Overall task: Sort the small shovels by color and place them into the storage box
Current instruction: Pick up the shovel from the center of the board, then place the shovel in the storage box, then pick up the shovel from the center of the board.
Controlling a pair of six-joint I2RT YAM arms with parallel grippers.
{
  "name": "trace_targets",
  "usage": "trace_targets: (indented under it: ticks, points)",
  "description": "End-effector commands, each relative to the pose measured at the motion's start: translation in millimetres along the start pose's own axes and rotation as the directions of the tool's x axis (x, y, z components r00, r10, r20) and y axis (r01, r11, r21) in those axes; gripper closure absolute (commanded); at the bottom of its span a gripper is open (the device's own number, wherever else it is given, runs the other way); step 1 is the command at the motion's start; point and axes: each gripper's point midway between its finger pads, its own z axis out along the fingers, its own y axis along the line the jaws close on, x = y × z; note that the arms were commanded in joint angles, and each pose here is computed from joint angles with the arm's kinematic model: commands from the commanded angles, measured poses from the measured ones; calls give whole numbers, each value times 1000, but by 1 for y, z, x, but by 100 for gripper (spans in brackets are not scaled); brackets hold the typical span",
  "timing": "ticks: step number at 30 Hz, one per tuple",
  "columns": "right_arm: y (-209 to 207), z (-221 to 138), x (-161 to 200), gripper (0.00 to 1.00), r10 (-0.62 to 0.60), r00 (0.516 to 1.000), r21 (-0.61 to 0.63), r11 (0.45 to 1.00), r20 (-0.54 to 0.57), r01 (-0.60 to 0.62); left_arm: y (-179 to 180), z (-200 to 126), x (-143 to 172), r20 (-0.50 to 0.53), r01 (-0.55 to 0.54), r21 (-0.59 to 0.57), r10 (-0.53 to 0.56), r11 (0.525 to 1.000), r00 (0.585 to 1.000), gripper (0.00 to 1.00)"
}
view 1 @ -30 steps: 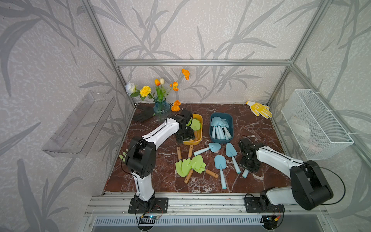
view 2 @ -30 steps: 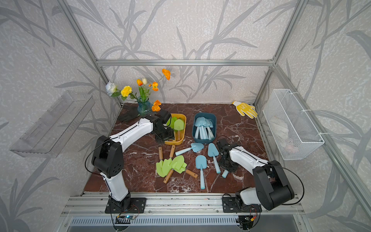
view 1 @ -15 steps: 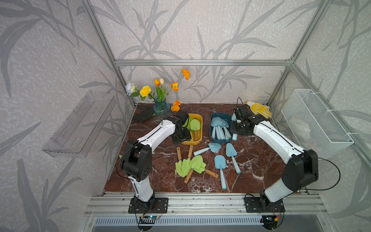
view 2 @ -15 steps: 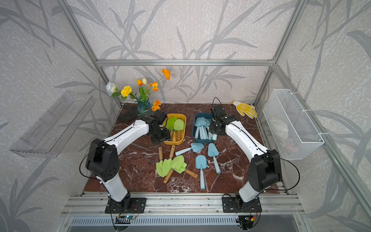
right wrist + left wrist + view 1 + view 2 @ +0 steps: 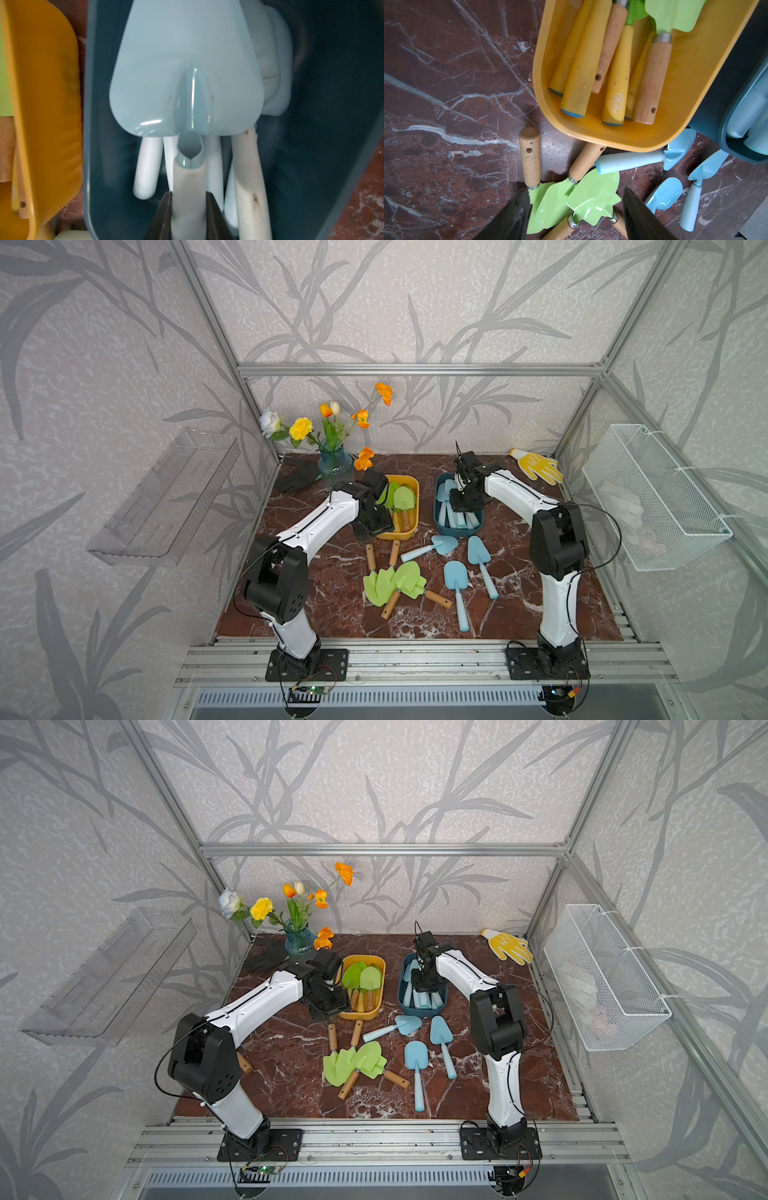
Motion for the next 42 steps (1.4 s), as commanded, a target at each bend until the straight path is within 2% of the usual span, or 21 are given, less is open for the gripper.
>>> trace_targets:
  ticks: [1,3,5,8,10,18,22,28,34,42]
  points:
    - [-2,2,0,85,-40,999,16,999,-7,40,8,-7,10,-4,-27,-25,27,999,1000,28]
    - [-8,7,0,82,-43,999,40,998,-13,44,8,-7,14,-14,-42,-27,42,999,999,27]
    - [-14,8,0,72,-38,999,67,997,-19,39,8,-7,19,-23,-63,-28,62,998,998,27]
    - [-20,1,0,60,-37,999,97,995,-6,37,8,-6,27,-44,-99,-38,97,994,994,26]
    - [-21,-9,-2,57,-41,999,107,993,17,39,7,-6,32,-57,-127,-39,125,991,991,22]
    - [-21,-75,-5,56,-12,983,85,996,183,-3,-8,-5,53,-103,-256,-33,252,966,962,20]
    - [-18,-93,9,56,8,979,37,999,202,-16,-19,-2,59,-112,-298,-20,294,954,949,20]
    - [-26,-99,35,56,26,981,40,999,192,-34,-32,7,72,-177,-385,-25,375,923,910,20]
    - [-33,-98,53,56,41,982,49,998,185,-51,-16,15,84,-235,-401,-79,374,912,897,20]
    - [-37,-90,62,56,50,985,58,996,164,-61,8,27,138,-386,-448,-58,394,892,834,21]
